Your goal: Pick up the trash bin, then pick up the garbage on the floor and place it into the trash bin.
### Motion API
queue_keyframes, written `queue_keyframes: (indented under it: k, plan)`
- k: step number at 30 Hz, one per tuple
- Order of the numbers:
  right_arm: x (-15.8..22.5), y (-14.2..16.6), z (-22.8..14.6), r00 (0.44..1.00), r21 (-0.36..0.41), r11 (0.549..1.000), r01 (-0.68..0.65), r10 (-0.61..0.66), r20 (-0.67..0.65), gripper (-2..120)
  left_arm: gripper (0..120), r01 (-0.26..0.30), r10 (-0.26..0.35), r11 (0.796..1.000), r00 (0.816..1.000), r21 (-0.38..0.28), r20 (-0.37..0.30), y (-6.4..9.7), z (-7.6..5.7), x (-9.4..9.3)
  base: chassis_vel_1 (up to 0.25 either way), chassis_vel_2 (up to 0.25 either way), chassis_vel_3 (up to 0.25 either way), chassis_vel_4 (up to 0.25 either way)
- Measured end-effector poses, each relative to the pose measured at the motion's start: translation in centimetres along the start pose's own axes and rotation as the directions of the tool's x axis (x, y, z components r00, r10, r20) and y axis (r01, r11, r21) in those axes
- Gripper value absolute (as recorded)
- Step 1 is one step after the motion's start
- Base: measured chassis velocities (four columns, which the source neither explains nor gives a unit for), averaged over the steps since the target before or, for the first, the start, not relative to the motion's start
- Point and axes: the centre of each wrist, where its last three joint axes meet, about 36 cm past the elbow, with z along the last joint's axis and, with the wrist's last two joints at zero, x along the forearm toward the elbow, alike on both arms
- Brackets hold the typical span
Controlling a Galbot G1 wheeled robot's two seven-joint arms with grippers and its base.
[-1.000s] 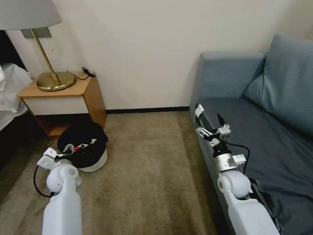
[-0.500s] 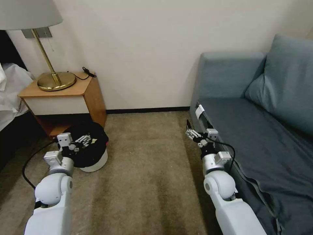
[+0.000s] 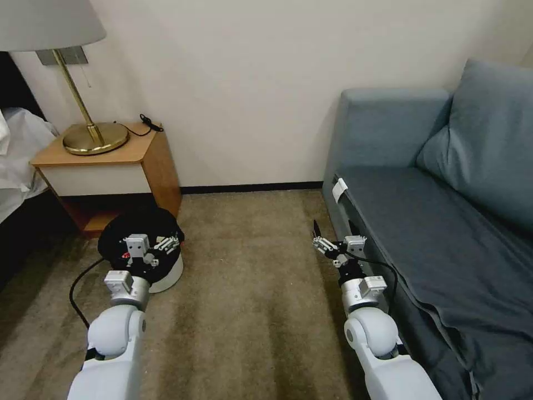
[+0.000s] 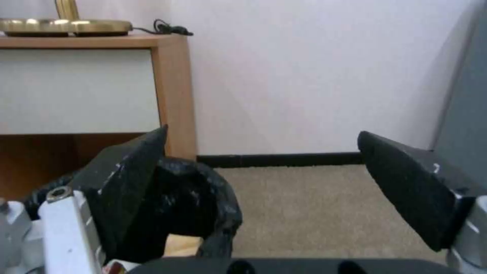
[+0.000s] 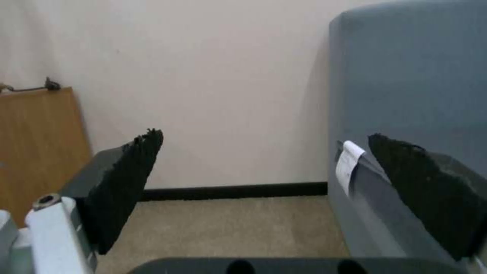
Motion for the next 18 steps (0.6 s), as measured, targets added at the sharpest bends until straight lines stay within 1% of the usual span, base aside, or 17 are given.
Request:
queue_keyframes:
  k: [5, 18]
  plan:
    - [0.01, -0.29, 0.20, 1.000, 0.020, 1.000, 0.000, 0.000, -0.001, 100, 100, 0.007, -0.007, 1.000, 1.000, 0.008, 0.003, -0.21, 0.17, -0.05, 0.000, 0.000, 0.000, 0.000]
    - [0.00, -0.33, 0.20, 1.000, 0.021, 1.000, -0.002, 0.002, -0.001, 100, 100, 0.013, -0.013, 1.000, 1.000, 0.009, 0.005, -0.16, 0.11, -0.12, 0.000, 0.000, 0.000, 0.000]
